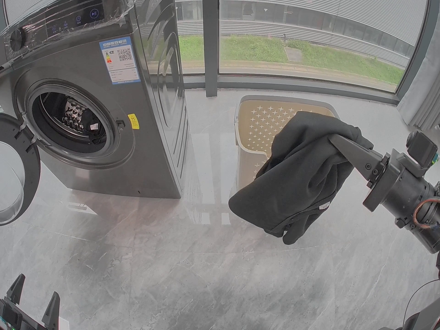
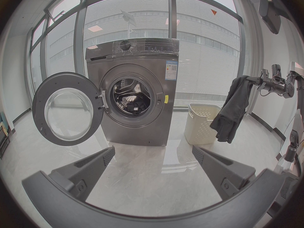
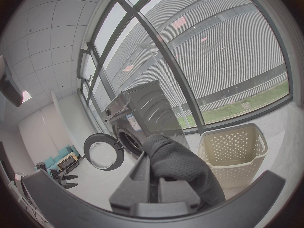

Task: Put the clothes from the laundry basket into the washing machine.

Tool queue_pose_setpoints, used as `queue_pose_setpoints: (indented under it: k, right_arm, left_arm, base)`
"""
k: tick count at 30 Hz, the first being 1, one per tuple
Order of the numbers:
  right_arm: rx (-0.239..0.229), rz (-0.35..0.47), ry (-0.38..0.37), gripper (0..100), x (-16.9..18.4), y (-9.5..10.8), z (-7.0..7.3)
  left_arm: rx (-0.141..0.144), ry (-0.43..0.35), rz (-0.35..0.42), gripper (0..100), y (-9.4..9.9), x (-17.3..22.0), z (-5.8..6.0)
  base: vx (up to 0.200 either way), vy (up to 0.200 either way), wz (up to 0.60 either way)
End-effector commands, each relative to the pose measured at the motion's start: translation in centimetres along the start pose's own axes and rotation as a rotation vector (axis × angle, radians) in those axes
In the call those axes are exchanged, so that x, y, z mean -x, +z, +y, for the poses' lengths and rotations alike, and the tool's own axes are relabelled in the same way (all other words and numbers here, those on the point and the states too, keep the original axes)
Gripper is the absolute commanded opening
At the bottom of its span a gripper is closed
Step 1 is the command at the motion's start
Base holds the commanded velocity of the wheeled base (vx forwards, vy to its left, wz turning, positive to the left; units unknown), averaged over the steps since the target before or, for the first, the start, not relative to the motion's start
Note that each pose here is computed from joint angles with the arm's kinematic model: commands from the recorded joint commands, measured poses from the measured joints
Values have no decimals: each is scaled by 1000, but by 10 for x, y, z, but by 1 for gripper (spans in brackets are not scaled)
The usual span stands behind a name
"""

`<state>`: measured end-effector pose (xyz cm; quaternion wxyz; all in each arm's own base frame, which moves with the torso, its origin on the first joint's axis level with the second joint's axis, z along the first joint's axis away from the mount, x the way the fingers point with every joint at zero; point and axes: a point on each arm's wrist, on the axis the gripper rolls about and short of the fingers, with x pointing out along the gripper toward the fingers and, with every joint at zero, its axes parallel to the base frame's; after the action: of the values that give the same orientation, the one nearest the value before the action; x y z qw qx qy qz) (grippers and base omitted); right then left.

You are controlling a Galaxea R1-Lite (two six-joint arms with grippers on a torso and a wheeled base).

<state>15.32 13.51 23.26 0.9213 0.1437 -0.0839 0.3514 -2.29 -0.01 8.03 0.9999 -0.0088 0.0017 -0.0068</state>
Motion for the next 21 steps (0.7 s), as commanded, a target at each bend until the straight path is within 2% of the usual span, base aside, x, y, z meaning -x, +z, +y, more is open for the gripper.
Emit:
queue_pose_setpoints:
  k: [1, 5, 15, 21]
  right_arm:
    - [-1, 0, 6, 0, 0, 0, 0]
    - [-5, 8, 27, 0, 2, -3, 5]
    - [3, 30, 5, 0, -1, -8, 2]
    - [3, 12, -2, 0, -3, -4, 1]
  left_arm:
    - [1, 0, 1, 100, -4, 0, 0]
    - [5, 0, 1, 100, -4, 0, 0]
    - [7, 0, 1, 100, -4, 0, 0]
    - [4, 0, 1, 100, -4, 0, 0]
  base:
    - [0, 0, 0]
    - [0, 0, 0]
    - [0, 200, 0]
    - [0, 200, 0]
